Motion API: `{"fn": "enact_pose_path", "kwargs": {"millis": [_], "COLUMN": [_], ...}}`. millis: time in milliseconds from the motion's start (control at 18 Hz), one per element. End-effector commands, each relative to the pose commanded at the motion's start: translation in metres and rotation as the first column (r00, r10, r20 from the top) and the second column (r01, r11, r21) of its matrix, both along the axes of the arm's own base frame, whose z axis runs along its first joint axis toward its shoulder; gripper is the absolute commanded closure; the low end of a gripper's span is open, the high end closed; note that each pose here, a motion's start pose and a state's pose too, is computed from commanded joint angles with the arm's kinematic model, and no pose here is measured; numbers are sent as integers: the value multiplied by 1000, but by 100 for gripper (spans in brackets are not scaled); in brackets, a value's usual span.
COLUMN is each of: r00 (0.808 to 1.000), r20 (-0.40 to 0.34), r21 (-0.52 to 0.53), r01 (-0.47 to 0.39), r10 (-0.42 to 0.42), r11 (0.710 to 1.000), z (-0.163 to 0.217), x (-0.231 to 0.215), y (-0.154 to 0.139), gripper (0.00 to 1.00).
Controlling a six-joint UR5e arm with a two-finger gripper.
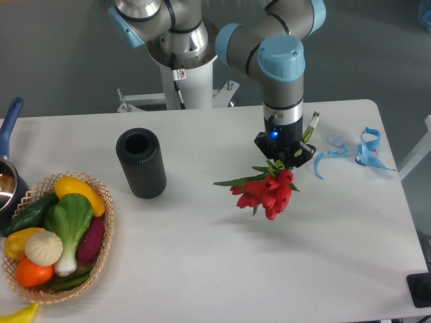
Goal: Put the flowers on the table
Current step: 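Lower the gripper holding the red tulips toward the table surface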
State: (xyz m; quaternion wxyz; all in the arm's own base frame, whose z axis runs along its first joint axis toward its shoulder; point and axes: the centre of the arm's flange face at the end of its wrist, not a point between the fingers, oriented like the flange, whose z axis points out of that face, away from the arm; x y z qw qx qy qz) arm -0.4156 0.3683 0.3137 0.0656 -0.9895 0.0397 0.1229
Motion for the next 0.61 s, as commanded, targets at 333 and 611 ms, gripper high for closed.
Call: {"fn": "enact_pose_path", "kwargs": {"millis": [333,611], "r00": [1000,998], "r20": [22,55], "r21": [-4,-24], "r01": [5,6], "r10": [-5,-5], "r11": [1000,1000], "z": [-9,-25], "x": [-2,-7], "y": [3,7], "gripper": [92,91]}}
